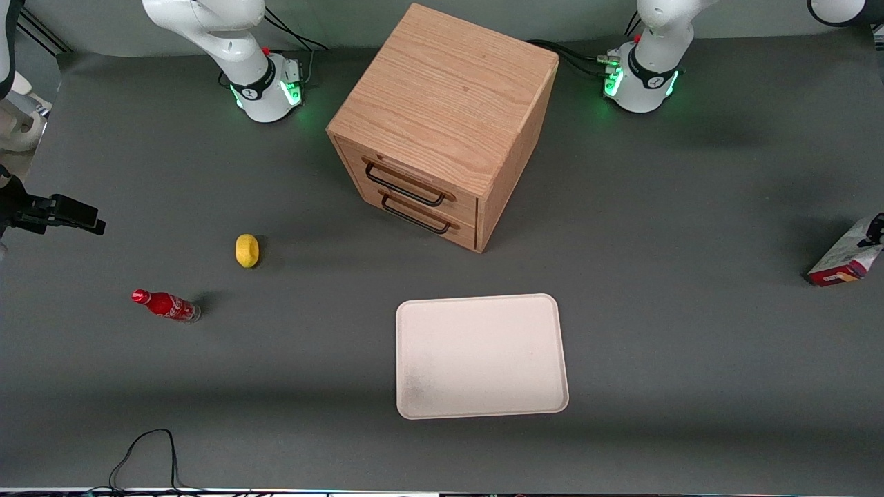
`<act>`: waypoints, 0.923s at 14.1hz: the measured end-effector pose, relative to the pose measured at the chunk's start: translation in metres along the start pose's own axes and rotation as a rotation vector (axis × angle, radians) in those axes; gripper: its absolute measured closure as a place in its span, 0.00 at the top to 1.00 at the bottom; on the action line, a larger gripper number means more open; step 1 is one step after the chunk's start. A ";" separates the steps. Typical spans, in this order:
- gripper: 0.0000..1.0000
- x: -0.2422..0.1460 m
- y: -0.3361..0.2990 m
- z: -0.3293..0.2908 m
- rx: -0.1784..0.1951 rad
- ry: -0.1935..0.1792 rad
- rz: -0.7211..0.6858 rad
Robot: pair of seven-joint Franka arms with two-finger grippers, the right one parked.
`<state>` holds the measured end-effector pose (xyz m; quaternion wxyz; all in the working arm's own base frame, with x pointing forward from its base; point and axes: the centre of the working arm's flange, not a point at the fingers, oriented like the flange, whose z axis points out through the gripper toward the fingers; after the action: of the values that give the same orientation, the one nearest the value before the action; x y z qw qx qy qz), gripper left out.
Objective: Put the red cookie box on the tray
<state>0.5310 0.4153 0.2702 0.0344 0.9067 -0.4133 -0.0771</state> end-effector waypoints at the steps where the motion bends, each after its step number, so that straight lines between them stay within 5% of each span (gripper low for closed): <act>1: 0.04 0.004 0.003 -0.029 0.014 -0.018 -0.008; 7: 0.04 0.054 0.066 -0.248 0.026 -0.115 -0.116; 13: 0.04 0.149 0.121 -0.314 0.023 -0.154 -0.248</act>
<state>0.5902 0.2229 0.5783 -0.0178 0.9425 -0.3004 -0.1455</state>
